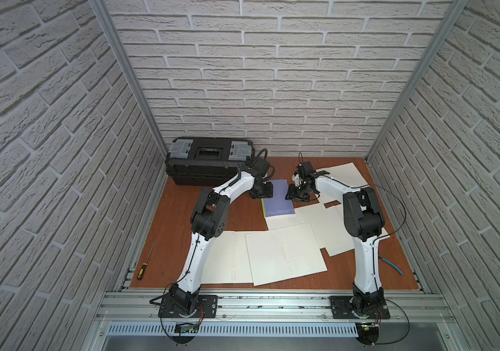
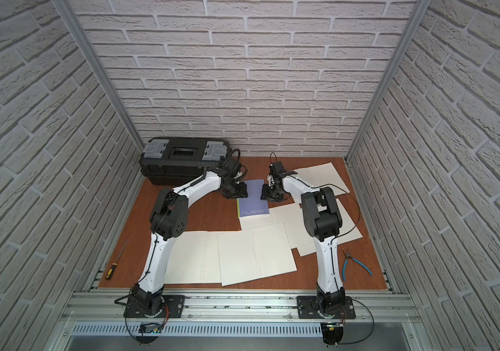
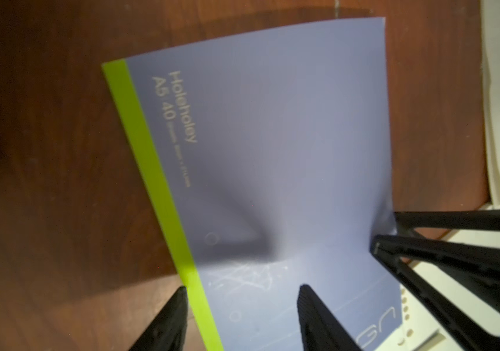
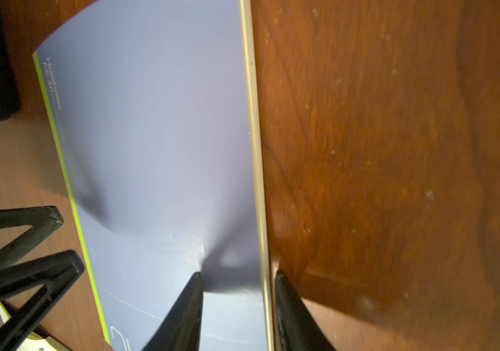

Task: Close the notebook
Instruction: Move the notebook to the center of the board.

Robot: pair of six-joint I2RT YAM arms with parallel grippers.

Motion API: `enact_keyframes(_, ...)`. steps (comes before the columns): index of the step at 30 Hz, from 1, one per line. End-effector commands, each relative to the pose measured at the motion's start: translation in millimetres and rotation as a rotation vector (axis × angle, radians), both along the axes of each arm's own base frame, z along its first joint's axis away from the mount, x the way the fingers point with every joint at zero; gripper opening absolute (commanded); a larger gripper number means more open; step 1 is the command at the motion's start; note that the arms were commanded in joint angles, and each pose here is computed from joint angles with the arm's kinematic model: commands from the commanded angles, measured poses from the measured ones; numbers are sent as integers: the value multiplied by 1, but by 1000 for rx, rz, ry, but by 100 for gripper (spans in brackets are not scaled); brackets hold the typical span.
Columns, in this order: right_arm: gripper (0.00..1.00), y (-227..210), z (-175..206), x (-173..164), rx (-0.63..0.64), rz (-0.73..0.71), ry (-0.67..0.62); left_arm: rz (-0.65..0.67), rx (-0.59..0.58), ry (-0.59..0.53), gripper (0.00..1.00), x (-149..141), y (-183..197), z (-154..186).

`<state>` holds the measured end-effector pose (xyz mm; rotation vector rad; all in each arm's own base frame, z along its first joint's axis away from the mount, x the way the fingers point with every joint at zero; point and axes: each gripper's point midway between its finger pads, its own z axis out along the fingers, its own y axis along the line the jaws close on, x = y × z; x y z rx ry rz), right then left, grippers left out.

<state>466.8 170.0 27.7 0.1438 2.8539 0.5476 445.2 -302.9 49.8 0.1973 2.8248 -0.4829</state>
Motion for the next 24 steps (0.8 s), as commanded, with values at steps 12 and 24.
enact_keyframes(12,44,-2,14,-21,-54,66,-13,38,22,25,59,-52,5,5)
enact_keyframes(24,44,-1,14,-36,-67,81,-6,22,30,40,58,-55,-5,-2)
